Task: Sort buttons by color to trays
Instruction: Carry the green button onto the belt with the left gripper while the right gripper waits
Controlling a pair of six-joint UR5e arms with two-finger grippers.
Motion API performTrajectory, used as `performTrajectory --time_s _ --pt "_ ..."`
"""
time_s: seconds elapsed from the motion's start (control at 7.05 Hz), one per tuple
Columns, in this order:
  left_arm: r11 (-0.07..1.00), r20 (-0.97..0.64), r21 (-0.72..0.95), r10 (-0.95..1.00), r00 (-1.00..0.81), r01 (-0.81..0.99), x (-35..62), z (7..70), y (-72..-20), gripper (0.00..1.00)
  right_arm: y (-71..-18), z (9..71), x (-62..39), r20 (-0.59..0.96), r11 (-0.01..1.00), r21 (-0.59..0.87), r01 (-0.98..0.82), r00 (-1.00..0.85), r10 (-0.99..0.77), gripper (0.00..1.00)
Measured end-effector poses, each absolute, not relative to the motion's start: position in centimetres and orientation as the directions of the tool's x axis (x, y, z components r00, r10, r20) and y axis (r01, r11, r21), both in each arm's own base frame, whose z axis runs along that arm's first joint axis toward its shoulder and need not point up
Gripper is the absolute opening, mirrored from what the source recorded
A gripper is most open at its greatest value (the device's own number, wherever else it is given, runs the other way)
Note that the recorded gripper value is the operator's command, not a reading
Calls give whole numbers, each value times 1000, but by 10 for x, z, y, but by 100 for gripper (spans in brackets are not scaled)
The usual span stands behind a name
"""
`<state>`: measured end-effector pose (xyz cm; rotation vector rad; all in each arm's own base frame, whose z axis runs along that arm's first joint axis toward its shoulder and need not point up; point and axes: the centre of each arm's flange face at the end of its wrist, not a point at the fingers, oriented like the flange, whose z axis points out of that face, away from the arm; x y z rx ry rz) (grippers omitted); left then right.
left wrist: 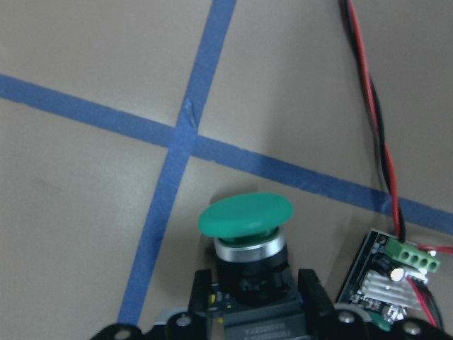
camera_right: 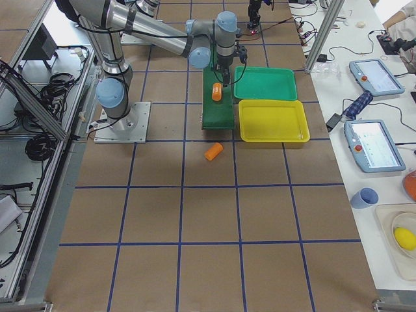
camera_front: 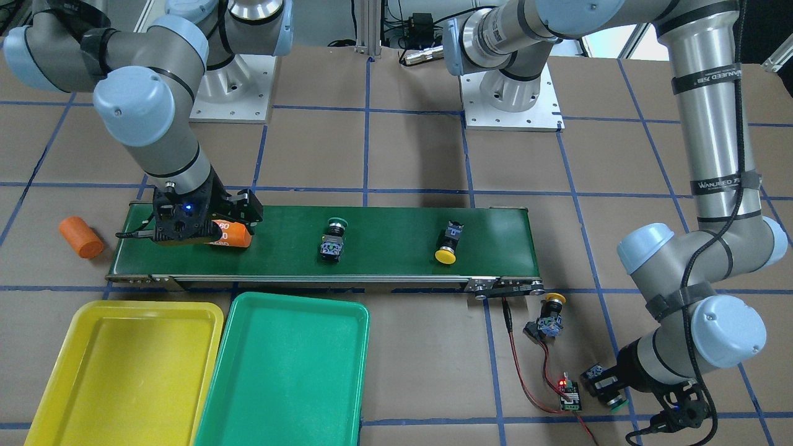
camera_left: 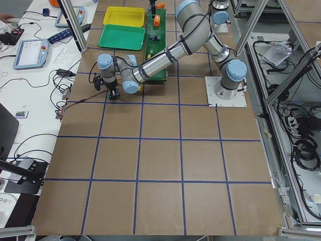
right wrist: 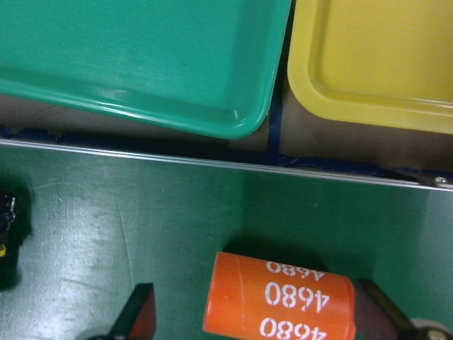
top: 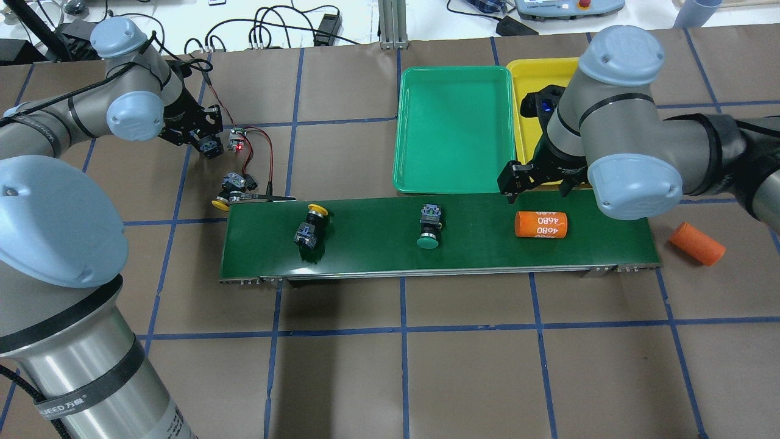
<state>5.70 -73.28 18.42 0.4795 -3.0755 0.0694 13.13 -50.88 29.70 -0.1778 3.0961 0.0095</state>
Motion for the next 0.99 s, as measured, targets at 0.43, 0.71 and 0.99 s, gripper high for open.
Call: performTrajectory --time_s 0.43,0.71,0.99 --pt "973 29 -34 -226 -974 -227 45 241 -716 0 -517 271 133 -49 992 47 -114 -993 -112 100" --pt "989 36 32 -146 -989 -145 28 289 -674 0 -517 273 134 -44 994 38 -106 -994 -105 100" --pt "997 42 65 -33 -999 -30 -21 310 -618 0 -526 283 136 -40 995 -1 -104 -994 -104 100"
